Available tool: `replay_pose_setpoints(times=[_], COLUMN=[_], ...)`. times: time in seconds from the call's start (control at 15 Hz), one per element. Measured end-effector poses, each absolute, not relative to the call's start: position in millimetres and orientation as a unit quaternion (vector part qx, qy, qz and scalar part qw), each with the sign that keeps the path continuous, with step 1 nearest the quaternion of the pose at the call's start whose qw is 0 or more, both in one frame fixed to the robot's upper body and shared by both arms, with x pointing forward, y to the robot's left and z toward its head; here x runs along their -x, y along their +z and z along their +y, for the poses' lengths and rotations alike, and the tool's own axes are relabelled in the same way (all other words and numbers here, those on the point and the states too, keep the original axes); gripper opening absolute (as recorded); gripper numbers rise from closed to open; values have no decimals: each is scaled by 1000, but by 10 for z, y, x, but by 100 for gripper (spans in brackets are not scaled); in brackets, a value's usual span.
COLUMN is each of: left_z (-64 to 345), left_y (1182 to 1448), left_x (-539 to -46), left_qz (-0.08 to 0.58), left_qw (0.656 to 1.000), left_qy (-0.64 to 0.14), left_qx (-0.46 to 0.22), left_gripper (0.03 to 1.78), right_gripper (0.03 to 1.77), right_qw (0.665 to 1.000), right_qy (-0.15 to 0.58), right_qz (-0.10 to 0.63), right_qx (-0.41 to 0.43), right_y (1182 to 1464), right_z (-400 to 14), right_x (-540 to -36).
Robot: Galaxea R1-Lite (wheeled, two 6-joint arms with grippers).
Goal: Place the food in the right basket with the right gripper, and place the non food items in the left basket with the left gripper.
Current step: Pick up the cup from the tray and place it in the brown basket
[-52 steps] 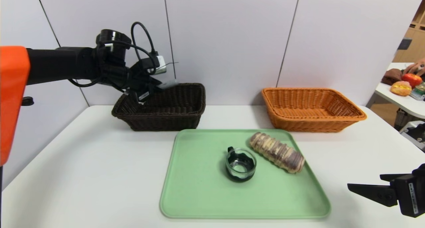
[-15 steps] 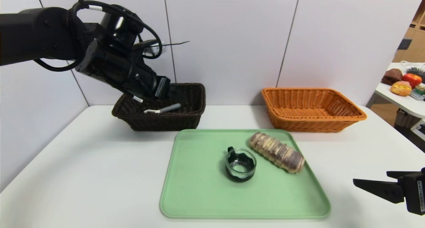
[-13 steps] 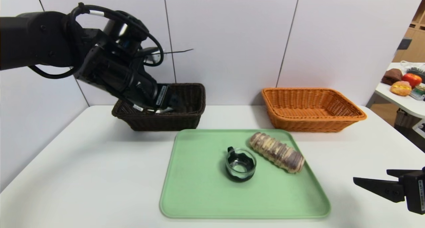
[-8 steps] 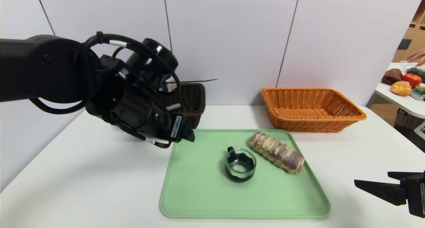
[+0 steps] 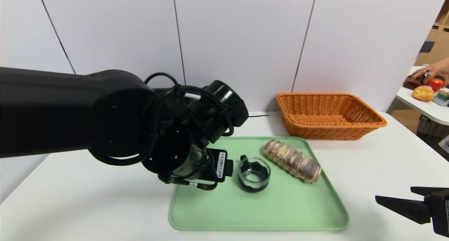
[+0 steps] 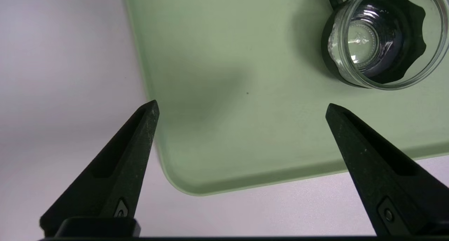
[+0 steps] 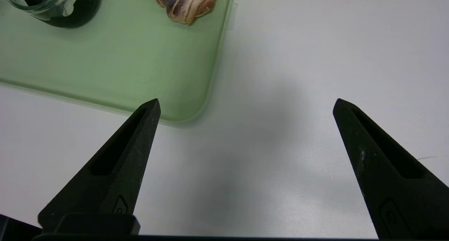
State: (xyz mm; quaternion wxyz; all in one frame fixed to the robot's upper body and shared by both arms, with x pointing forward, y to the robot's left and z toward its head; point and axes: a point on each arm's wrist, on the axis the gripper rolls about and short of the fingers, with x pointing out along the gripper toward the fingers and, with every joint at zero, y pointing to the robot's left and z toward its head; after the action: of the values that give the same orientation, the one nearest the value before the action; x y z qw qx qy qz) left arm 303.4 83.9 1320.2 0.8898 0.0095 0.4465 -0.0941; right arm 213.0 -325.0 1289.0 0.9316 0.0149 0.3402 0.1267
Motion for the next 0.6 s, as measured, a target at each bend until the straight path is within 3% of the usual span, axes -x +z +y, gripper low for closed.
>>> replay_pose_setpoints(times=[0.6], left_z=[375], left_y=[13212], left_x=[-3116], left_qz=[449], left_qw=[887], left_qy=[-108], left_qx=[1], left_gripper=[169], right_gripper=[170], right_qw=[931], right_qy=[128], right_qz=[342], right_qx=[-14], right_y=[12872], right_z=[-3248], right_x=[-2128])
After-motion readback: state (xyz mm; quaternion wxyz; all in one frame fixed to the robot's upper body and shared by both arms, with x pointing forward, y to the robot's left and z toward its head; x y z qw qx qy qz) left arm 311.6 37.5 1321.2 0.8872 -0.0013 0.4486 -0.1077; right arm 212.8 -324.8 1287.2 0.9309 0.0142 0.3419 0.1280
